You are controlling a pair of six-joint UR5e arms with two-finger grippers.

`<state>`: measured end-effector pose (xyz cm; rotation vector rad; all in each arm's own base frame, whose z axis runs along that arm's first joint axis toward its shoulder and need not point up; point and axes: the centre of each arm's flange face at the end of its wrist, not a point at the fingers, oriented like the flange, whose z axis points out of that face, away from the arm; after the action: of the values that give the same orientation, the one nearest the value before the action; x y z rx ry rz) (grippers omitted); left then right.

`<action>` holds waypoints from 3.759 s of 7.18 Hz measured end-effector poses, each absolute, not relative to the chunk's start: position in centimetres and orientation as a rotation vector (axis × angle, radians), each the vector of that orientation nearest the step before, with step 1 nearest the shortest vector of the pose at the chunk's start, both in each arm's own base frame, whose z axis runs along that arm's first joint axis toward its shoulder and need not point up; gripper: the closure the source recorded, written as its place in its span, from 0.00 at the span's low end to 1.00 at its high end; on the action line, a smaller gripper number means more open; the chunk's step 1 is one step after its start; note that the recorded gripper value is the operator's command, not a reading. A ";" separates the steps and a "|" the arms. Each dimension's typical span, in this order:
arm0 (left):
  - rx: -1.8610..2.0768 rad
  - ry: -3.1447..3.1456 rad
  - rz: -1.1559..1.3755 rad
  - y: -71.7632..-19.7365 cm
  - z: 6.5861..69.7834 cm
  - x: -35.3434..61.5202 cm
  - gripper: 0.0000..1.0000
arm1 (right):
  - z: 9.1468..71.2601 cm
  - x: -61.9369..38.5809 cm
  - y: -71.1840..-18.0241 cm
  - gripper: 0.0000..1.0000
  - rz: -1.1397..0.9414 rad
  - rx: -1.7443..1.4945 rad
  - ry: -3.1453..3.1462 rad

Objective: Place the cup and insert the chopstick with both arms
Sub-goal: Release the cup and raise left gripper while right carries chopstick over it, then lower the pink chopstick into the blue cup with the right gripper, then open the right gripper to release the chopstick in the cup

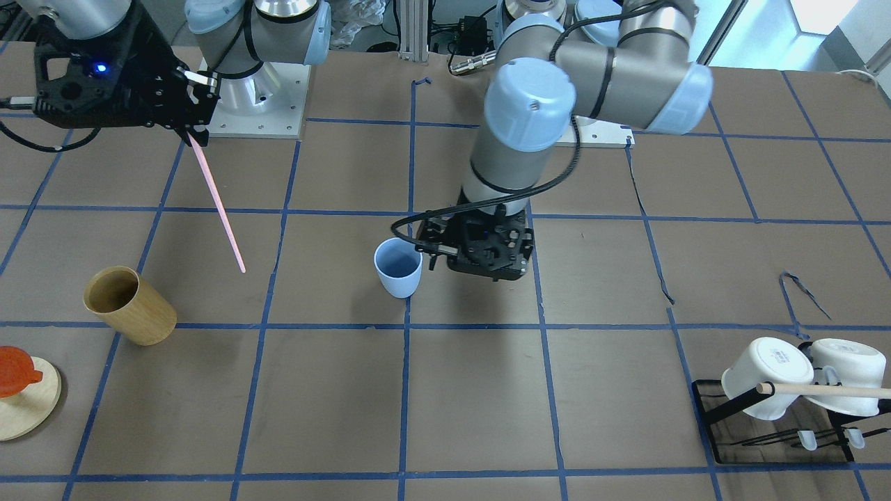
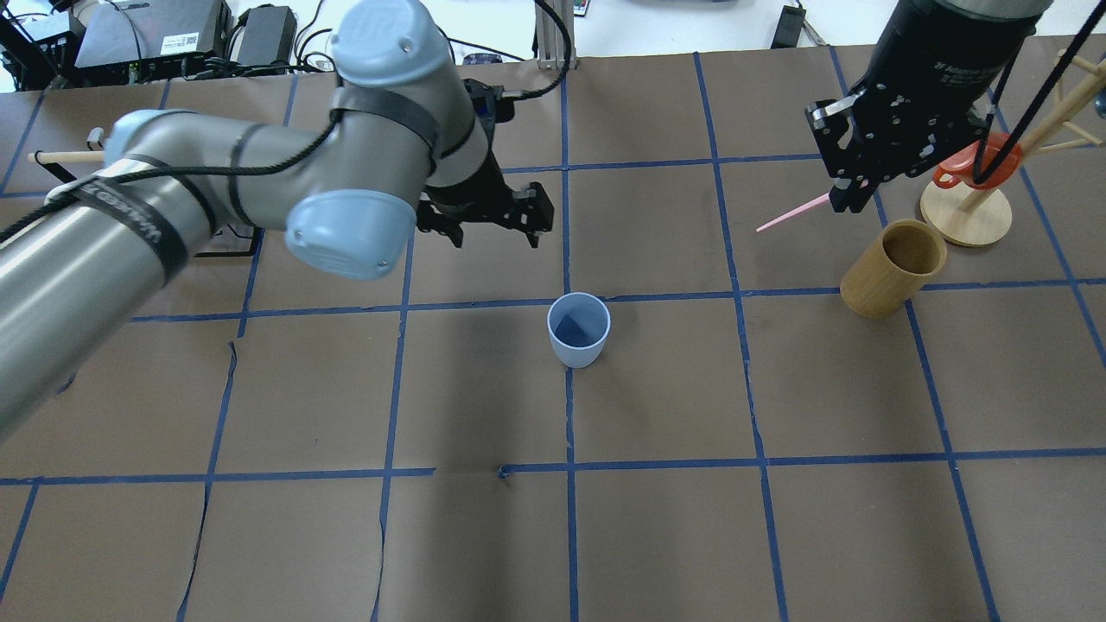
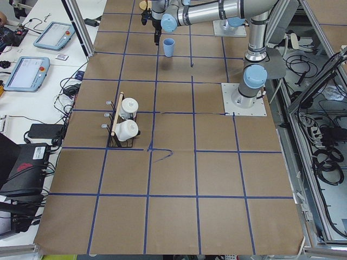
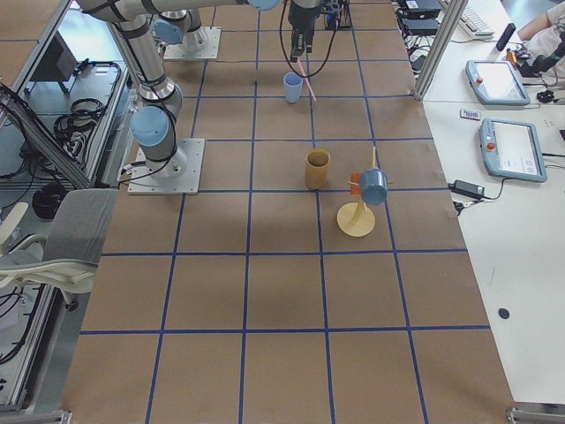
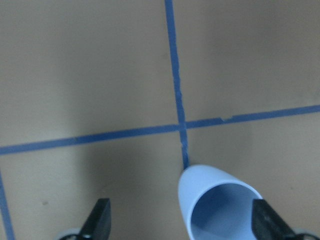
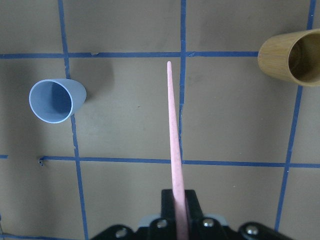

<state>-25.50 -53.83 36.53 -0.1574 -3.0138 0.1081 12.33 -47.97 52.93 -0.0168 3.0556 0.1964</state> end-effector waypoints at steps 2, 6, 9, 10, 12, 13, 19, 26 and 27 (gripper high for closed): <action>-0.118 -3.028 0.069 -54.1 42.5 -17.9 0.00 | 52.0 17.3 -46.6 1.00 0.232 -0.020 3.059; -0.071 -3.108 0.108 -49.8 50.1 -14.3 0.00 | 48.6 27.9 -45.2 1.00 0.200 -0.037 3.007; -0.006 -3.121 0.081 -49.4 51.7 -14.1 0.00 | 45.3 30.8 -44.7 1.00 0.236 -0.061 2.998; 0.051 -3.120 0.073 -49.7 52.1 -14.1 0.00 | 44.5 30.9 -44.4 1.00 0.259 -0.061 3.002; 0.101 -3.115 0.062 -49.9 52.2 -14.1 0.00 | 43.7 31.2 -44.1 0.99 0.278 -0.071 3.007; 0.106 -3.114 0.061 -49.9 52.1 -14.1 0.00 | 43.2 31.5 -44.5 0.98 0.269 -0.077 3.004; 0.110 -3.109 0.074 -49.6 52.3 -14.0 0.00 | 40.1 32.5 -45.9 0.01 0.226 -0.099 3.023; 0.110 -3.111 0.078 -49.4 52.5 -14.0 0.00 | 47.3 26.2 -50.6 0.00 -0.060 -0.099 3.079; 0.110 -3.111 0.078 -49.3 52.5 -14.0 0.00 | 49.2 22.9 -51.5 0.00 -0.149 -0.128 3.124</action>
<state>-13.98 -49.32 52.50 0.1096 -3.1108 0.0782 22.91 -51.49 49.21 -0.1281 3.1239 -0.1488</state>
